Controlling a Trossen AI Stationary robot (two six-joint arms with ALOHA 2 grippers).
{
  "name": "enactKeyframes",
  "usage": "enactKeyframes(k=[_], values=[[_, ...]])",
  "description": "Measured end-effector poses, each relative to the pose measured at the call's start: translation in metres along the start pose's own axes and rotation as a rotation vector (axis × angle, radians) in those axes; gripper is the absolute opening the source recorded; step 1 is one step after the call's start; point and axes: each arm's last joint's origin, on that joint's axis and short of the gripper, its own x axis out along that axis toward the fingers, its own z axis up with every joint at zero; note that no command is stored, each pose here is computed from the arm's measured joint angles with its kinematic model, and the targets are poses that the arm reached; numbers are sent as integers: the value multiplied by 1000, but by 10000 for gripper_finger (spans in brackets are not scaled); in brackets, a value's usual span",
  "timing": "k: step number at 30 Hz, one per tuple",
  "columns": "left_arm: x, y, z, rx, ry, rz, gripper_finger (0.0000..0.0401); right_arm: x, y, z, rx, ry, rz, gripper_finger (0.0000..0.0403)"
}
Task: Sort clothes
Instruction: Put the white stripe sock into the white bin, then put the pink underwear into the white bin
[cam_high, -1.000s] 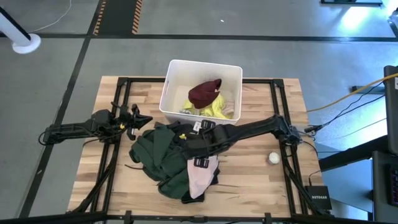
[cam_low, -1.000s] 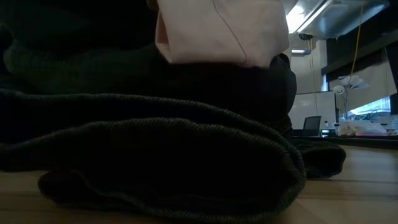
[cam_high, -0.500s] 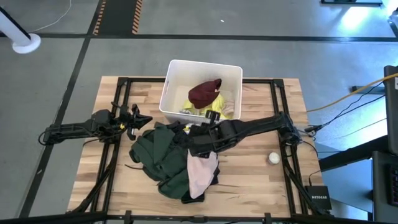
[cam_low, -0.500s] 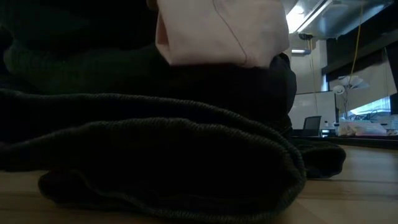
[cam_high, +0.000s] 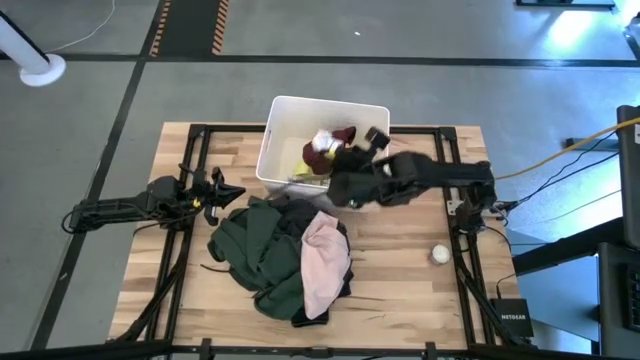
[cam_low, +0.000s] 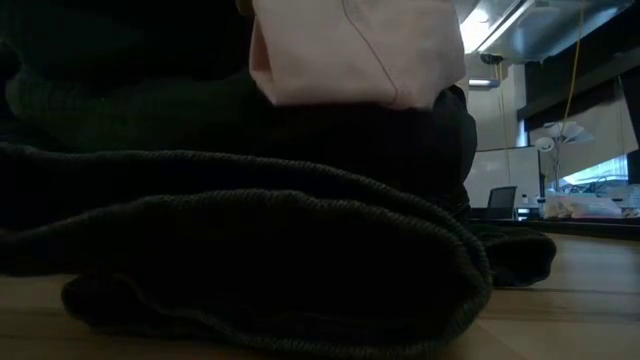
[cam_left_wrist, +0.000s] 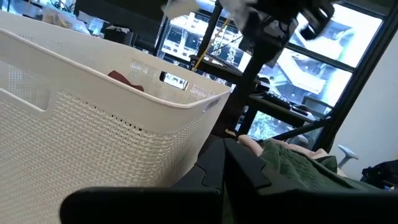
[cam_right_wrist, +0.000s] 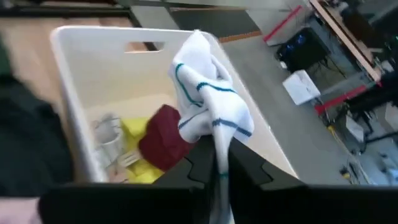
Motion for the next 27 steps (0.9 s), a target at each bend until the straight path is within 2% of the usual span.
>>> enactKeyframes(k=[14, 18, 24, 27], values=[[0, 0, 0, 0, 0, -1, 0, 61, -40, 5, 123, 155, -65, 88], [0, 0, 0, -11, 1, -4, 0, 70, -38, 4, 155, 182, -71, 121], [0, -1, 0, -15, -1, -16, 0, 75, -30, 0, 119, 224, -75, 190], [0, -1, 0, -16, 0, -16, 0, 71, -24, 0, 147, 228, -30, 217]])
